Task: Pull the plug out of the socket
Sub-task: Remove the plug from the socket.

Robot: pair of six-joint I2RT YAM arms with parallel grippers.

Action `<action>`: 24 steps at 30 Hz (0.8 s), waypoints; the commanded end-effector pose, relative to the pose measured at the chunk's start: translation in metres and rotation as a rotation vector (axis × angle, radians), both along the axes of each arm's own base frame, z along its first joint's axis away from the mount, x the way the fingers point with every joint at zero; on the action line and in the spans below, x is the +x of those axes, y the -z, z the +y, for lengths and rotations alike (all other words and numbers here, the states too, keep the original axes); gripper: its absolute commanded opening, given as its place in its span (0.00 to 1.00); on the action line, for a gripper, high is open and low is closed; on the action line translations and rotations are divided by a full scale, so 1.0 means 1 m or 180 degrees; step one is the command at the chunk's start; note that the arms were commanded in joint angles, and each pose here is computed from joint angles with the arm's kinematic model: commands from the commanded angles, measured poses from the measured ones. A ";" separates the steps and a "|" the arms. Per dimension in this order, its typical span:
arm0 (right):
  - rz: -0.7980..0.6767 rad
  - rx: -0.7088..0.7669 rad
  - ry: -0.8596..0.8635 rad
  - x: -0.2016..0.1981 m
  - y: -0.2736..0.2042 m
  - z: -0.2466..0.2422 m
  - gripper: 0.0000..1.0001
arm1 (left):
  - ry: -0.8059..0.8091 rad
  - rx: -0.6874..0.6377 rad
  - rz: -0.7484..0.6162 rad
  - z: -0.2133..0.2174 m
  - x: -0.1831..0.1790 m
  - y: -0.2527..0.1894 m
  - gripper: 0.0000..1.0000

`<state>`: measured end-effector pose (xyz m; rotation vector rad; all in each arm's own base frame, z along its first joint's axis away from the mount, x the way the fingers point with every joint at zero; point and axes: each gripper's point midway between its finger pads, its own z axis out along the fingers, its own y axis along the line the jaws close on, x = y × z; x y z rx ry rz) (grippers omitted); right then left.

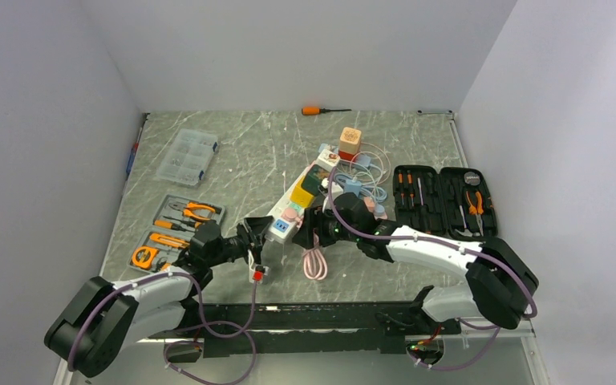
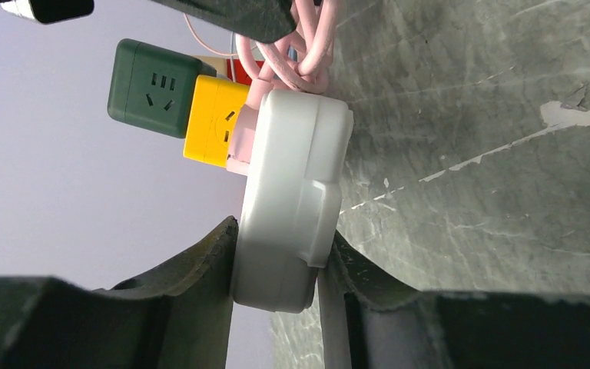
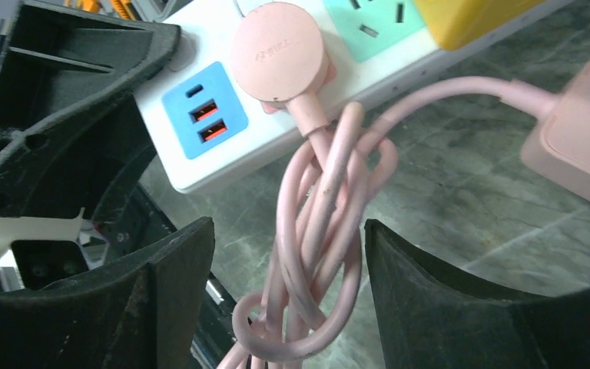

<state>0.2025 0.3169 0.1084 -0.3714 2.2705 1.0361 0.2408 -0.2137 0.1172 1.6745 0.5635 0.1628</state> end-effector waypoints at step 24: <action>-0.1409 -0.1338 0.0524 0.055 -0.053 -0.005 0.75 | 0.0148 0.0175 -0.0101 -0.012 0.009 -0.059 0.00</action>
